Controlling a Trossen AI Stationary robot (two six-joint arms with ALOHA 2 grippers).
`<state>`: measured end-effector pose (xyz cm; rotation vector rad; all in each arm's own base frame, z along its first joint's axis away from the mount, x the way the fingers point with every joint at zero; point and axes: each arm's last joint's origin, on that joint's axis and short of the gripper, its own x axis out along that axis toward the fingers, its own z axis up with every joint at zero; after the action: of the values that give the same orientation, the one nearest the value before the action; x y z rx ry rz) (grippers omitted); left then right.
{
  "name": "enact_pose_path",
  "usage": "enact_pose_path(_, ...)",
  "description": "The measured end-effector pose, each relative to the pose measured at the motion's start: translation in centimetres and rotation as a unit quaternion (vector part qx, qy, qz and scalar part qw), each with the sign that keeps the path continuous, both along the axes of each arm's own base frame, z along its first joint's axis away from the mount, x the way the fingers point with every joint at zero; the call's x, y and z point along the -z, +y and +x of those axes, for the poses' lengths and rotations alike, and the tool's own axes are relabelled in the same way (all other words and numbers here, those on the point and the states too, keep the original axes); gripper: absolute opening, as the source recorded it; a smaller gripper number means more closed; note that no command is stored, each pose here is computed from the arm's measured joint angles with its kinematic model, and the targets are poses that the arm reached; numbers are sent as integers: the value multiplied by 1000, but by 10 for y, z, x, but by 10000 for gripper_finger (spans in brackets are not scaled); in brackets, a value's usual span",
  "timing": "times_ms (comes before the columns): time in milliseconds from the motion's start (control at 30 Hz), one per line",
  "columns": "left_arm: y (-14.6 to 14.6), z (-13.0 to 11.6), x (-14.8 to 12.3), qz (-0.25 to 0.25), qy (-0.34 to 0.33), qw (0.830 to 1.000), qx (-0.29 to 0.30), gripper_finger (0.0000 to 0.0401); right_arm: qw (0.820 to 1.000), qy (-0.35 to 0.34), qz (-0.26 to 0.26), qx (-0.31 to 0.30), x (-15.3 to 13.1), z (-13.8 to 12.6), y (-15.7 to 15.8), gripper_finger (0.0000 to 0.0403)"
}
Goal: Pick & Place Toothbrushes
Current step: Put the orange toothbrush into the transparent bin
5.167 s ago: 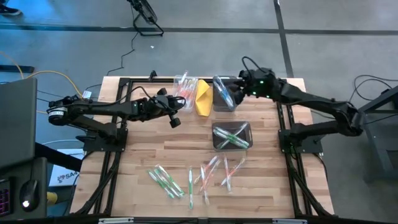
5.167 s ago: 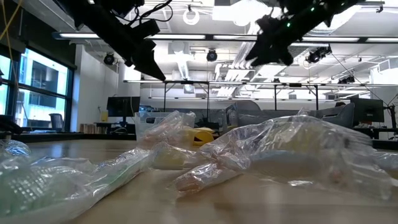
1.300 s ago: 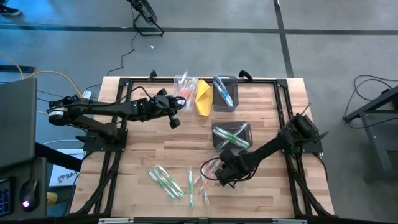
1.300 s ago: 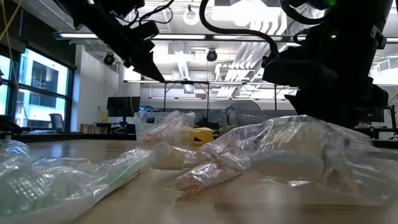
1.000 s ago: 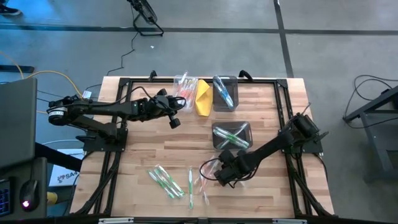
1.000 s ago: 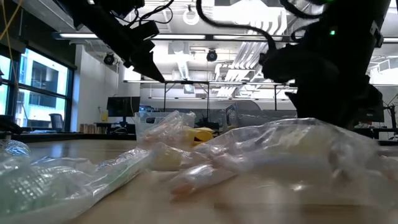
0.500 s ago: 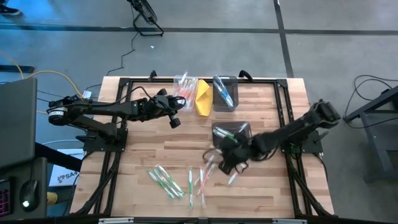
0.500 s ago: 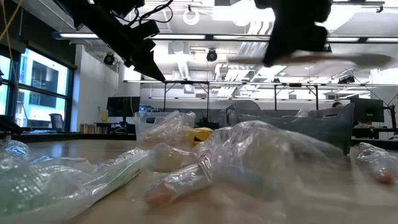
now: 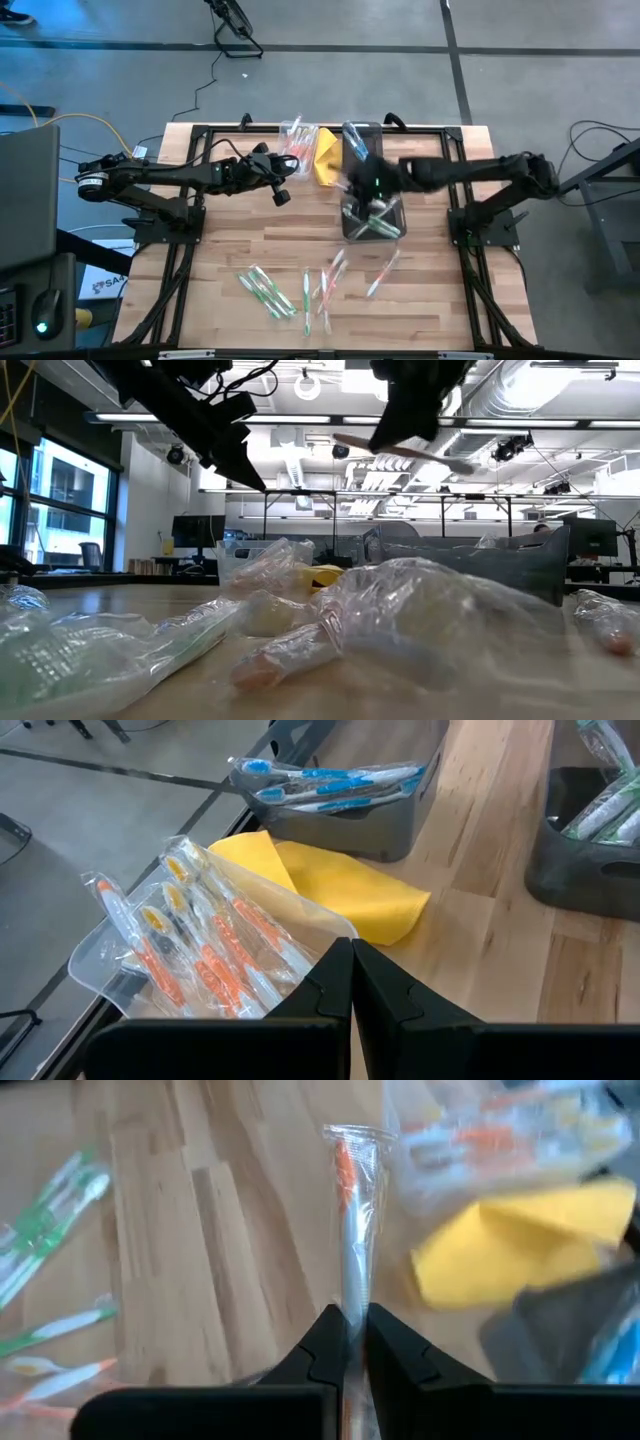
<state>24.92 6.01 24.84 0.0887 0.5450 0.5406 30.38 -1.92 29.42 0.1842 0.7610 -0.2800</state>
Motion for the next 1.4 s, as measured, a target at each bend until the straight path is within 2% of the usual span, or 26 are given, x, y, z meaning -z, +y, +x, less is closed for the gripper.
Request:
enact_pose_path(133,0,0,0,0,0,1000,0,0,999,-36,6,-38,-2,4,-38,17)
enact_pose_path(300,1,0,-2,13,-6,1000,-17,0,995,-81,-4,-56,-9,-1,-80,17)
enact_pose_path(567,3,4,-11,30,-55,997,-34,0,985,-156,-5,-79,-19,-14,-125,17)
enact_pose_path(767,10,5,-17,32,-86,996,-11,0,975,-190,-21,-111,-24,-21,-141,17)
enact_pose_path(933,43,9,-11,-10,-131,991,24,0,972,-197,-36,-123,-26,-27,-150,17)
enact_pose_path(1067,68,14,-7,-22,-178,981,77,0,966,-213,-32,-142,-25,-24,-153,17)
enact_pose_path(1200,80,18,-8,-15,-224,966,131,0,960,-225,-21,-167,-22,-18,-153,17)
enact_pose_path(1400,83,18,-11,2,-243,962,128,0,959,-227,-23,-171,-15,-9,-152,17)
